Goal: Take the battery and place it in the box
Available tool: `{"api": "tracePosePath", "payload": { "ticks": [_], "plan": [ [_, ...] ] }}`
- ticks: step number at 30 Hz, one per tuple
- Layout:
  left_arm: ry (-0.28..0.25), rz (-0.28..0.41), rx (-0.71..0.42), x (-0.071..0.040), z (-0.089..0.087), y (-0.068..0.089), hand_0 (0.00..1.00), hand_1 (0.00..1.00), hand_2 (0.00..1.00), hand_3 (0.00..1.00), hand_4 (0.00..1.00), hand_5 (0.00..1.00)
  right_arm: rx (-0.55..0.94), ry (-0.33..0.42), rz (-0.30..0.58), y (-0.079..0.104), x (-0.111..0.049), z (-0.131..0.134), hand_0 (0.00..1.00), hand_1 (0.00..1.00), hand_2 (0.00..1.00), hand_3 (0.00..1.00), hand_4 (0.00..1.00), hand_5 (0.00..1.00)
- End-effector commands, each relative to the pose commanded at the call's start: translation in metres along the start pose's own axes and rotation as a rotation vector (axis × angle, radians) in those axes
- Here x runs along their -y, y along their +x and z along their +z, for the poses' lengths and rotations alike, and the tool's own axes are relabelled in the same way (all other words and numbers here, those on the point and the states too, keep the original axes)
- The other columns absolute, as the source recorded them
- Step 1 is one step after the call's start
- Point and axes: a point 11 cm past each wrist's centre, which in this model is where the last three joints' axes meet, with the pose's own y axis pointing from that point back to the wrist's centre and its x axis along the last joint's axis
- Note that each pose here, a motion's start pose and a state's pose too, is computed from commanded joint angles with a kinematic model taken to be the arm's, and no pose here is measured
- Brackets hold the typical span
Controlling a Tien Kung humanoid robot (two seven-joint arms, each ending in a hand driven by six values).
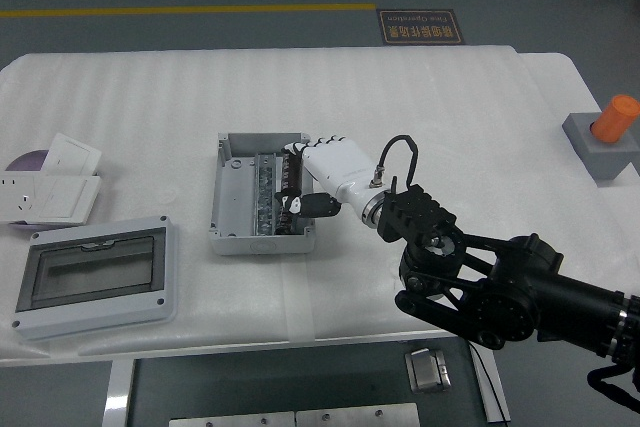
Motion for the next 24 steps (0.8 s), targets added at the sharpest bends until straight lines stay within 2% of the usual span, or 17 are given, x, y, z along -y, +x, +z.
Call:
{"api": "tracePosePath", "payload": {
  "ticks": [7,11,13,18,23,24],
  "plan": [
    [-0.003,0.0,-0.001,0.0,0.001,0.0,0.637,0.663,0.56,0.617,0.74,0.522,0.03,-0.01,-0.001,-0.001,-0.001,0.005,0.998,0.998,0.998,0.998,0.855,0.704],
    [-0.003,-0.002,-0.001,0.0,0.001,-0.001,0.637,0.663,0.56,0.617,0.74,0.522,0.081,-0.034,0.043,0.013,-0.004,0.018,0.998,0.998,0.998,0.998,0.855,0.704],
    [-0.002,-0.002,-0.002,0.0,0.001,-0.001,0.637,0.663,0.559,0.616,0.741,0.52,0.106,-0.061,0.073,0.022,-0.006,0.031,0.998,0.998,0.998,0.998,0.872,0.723],
    [0.003,-0.005,-0.004,0.0,-0.003,-0.003,0.637,0.663,0.558,0.614,0.737,0.507,0.134,-0.188,0.135,0.044,-0.017,0.089,0.998,0.998,0.998,0.998,0.873,0.724],
    [0.008,0.002,-0.012,0.0,-0.006,0.0,0.637,0.663,0.558,0.614,0.737,0.507,0.157,-0.324,0.171,0.053,-0.036,0.147,0.998,0.998,0.998,0.998,0.873,0.724],
    [0.008,0.002,-0.013,0.0,-0.006,0.001,0.637,0.663,0.557,0.612,0.732,0.49,0.161,-0.34,0.178,0.054,-0.039,0.154,0.998,0.987,0.959,0.973,0.876,0.732]
  ]
}}
